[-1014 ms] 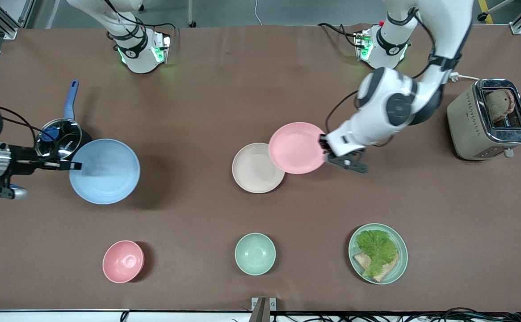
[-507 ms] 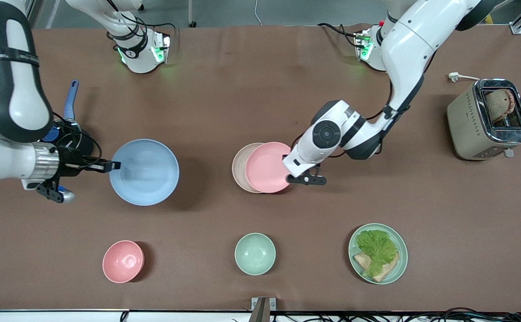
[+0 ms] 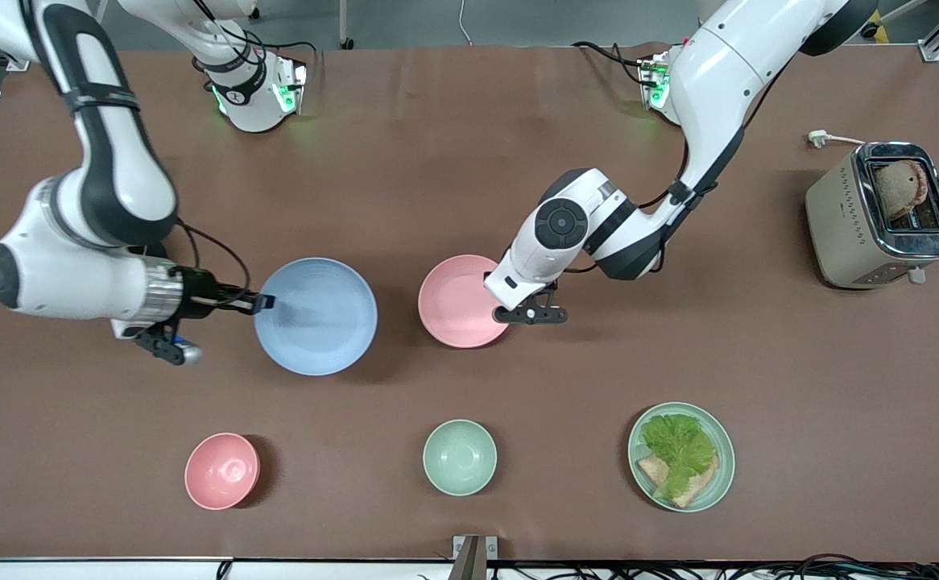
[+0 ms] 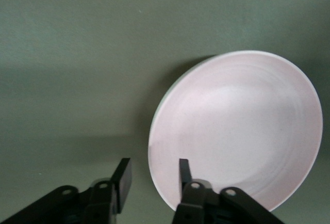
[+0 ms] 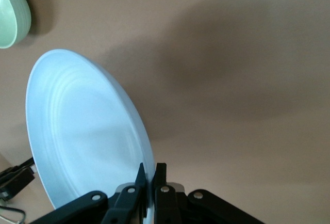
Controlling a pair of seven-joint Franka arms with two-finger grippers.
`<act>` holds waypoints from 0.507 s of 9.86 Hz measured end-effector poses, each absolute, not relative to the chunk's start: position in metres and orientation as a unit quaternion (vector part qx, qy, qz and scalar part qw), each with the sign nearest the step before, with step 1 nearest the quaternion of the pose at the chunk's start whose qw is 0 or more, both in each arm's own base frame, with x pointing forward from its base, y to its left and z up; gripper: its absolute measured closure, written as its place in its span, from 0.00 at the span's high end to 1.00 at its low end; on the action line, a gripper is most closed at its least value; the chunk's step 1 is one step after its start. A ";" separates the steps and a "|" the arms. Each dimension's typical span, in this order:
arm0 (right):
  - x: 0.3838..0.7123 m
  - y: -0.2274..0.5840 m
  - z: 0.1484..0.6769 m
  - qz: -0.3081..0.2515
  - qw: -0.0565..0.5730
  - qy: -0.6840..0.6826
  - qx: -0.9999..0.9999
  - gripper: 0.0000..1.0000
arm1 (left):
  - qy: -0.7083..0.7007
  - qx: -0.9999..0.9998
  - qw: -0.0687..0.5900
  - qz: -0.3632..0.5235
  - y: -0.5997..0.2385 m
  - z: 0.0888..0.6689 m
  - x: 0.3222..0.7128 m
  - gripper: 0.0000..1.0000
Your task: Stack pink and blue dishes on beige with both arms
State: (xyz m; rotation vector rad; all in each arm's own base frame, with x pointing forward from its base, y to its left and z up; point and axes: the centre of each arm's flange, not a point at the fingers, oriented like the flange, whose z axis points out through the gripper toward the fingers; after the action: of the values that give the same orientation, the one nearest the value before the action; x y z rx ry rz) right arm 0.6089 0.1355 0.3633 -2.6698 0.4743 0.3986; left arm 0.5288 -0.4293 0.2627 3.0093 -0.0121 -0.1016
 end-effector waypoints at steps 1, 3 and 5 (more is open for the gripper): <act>0.599 0.159 0.352 0.143 0.199 0.169 -0.955 0.07 | 0.000 0.998 0.060 -0.025 -0.420 0.279 0.535 0.63; 0.577 0.214 0.342 0.151 0.200 0.164 -0.954 0.07 | 0.002 1.000 0.026 0.006 -0.381 0.341 0.550 0.93; 0.550 0.267 0.327 0.128 0.207 0.154 -0.957 0.07 | -0.030 0.998 -0.018 0.044 -0.309 0.395 0.569 1.00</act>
State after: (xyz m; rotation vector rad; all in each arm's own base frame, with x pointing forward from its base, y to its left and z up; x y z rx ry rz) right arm 0.5498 0.2672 0.3268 -2.6658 0.4299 0.3577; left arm 0.5692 -0.3090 0.3948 3.1737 -0.0955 0.1404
